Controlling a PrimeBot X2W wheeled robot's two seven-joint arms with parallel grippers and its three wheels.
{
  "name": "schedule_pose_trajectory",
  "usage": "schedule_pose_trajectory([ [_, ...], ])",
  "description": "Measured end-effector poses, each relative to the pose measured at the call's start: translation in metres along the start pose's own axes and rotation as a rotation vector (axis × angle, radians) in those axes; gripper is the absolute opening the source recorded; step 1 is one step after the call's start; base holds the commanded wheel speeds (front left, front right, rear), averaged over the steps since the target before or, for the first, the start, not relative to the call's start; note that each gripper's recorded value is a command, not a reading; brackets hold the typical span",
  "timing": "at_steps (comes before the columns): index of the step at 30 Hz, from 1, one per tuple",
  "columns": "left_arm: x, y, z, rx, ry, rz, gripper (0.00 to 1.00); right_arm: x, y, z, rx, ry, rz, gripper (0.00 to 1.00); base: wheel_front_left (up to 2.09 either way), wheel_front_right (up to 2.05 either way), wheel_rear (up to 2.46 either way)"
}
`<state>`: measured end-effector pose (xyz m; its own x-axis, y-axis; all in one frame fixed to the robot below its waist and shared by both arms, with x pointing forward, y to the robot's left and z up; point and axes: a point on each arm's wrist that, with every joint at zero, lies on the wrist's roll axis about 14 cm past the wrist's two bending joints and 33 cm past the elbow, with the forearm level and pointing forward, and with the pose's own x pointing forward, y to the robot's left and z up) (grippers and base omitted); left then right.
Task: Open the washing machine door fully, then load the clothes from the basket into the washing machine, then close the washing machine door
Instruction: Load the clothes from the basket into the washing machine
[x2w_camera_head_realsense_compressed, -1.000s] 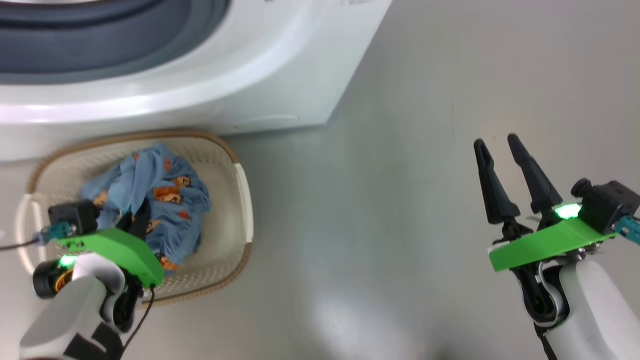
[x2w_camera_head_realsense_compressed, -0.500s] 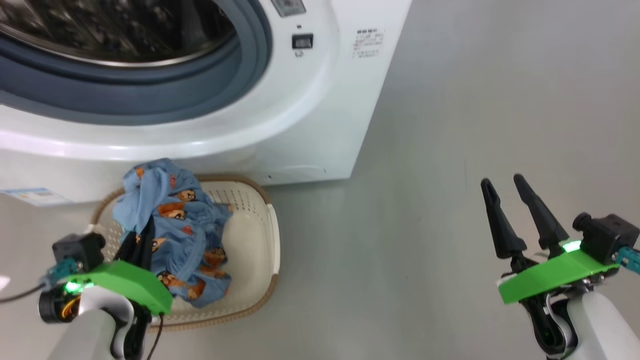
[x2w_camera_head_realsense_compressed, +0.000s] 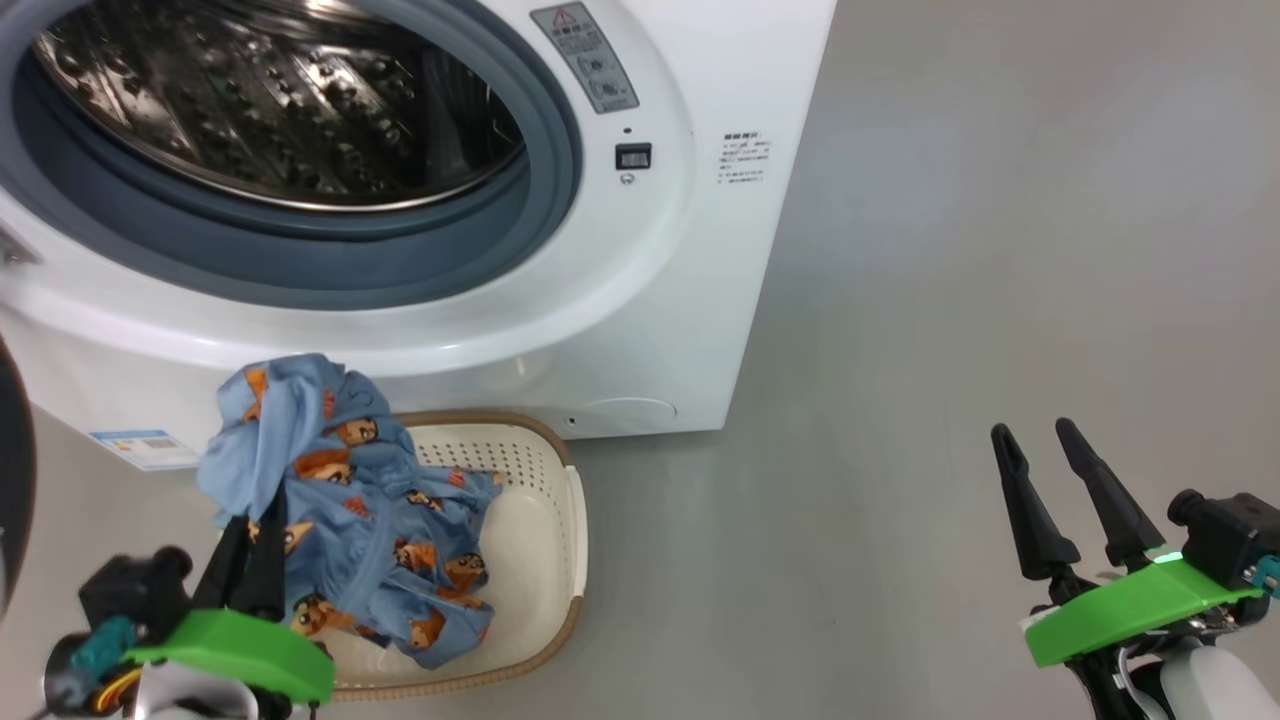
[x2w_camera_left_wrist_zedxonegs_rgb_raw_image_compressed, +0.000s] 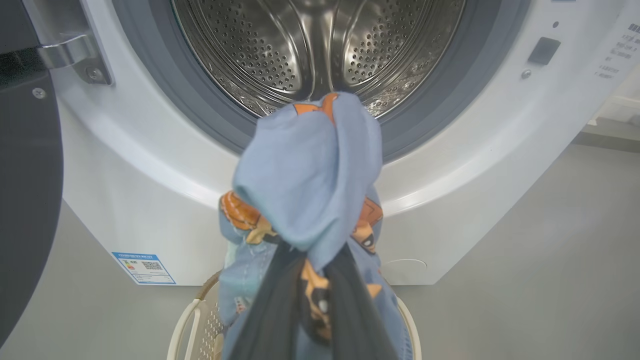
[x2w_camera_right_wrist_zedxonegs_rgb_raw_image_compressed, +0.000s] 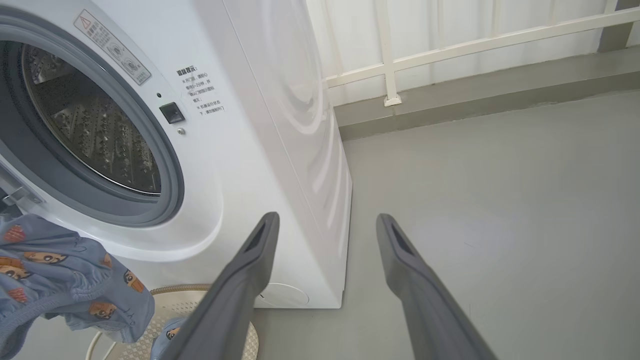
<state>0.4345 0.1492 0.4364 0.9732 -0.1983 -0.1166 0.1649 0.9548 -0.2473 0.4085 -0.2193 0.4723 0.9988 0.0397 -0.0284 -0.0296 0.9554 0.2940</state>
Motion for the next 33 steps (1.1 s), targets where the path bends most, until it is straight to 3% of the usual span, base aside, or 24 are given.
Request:
schedule_pose_trajectory([
  [18, -0.066, -0.001, 0.034, 0.035, -0.139, 0.075, 0.0, -0.024, -0.006, 0.006, -0.011, -0.008, -0.014, 1.0, 0.0, 0.0, 0.0],
  [33, -0.069, 0.0, 0.03, 0.017, -0.134, 0.094, 0.0, -0.025, -0.006, -0.007, -0.029, 0.03, -0.011, 1.0, 0.0, 0.0, 0.0],
])
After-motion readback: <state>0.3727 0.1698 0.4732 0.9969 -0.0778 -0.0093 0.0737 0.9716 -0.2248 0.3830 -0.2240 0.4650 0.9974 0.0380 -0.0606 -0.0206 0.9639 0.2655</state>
